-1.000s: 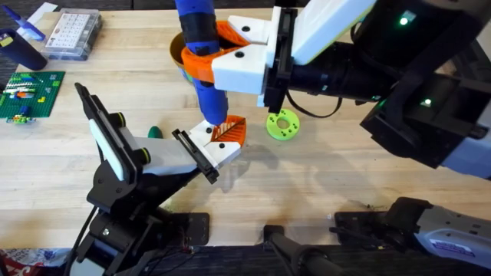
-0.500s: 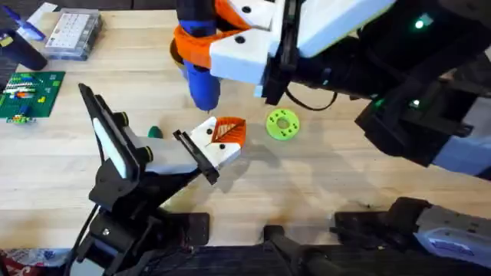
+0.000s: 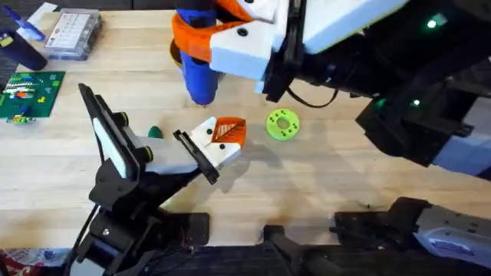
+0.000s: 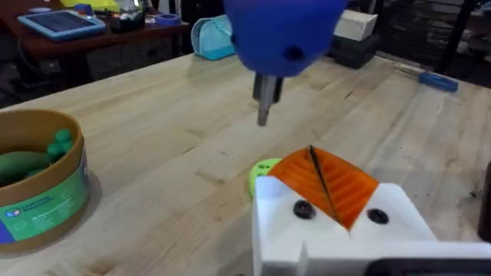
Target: Pick up the gripper from the table and insert it into the empty holder that is missing its gripper. Then pick up a screw, insert it into the mounting hole, and use the screwdriver to tighten it. Finally, clean up the table by picking up the vegetable and placing it into the bucket.
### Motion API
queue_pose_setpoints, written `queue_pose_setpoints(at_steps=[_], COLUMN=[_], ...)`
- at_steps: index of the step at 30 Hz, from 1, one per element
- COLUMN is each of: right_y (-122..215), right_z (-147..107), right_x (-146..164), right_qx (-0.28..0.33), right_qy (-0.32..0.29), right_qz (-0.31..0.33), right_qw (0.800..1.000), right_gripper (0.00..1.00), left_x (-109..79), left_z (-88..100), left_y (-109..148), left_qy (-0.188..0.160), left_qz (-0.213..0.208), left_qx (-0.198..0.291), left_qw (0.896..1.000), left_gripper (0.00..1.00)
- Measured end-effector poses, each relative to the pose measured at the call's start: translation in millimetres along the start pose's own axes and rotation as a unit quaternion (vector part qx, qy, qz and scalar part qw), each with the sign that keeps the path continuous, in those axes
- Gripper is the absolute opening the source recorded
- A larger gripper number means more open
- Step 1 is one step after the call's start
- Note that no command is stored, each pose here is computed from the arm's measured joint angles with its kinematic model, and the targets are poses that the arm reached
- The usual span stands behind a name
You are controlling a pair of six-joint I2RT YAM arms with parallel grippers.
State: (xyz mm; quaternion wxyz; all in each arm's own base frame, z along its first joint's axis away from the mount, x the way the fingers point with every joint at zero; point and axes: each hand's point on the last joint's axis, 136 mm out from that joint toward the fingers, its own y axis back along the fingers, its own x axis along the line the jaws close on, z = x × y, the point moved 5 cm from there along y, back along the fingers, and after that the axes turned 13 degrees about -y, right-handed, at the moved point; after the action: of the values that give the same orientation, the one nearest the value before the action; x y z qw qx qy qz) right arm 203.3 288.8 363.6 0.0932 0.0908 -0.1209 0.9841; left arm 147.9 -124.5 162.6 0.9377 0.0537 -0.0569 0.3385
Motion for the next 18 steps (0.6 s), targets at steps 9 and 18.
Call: queue_pose_setpoints(at_steps=[9,18], right_y=[0.0,0.2], right_z=[-0.7,-3.7], right_x=[-0.2,6.7], right_qx=[0.002,0.014], right_qy=[-0.012,-0.015], right_qz=[0.0,0.028], right_qw=[1.0,0.999], right_gripper=[0.056,0.055], left_x=[0.0,0.0], left_z=[0.0,0.0], left_y=[0.0,0.0], left_qy=[0.0,0.0], left_qz=[0.0,0.0], left_qx=[0.0,0.0], left_qw=[1.0,1.0], left_gripper=[0.01,0.01])
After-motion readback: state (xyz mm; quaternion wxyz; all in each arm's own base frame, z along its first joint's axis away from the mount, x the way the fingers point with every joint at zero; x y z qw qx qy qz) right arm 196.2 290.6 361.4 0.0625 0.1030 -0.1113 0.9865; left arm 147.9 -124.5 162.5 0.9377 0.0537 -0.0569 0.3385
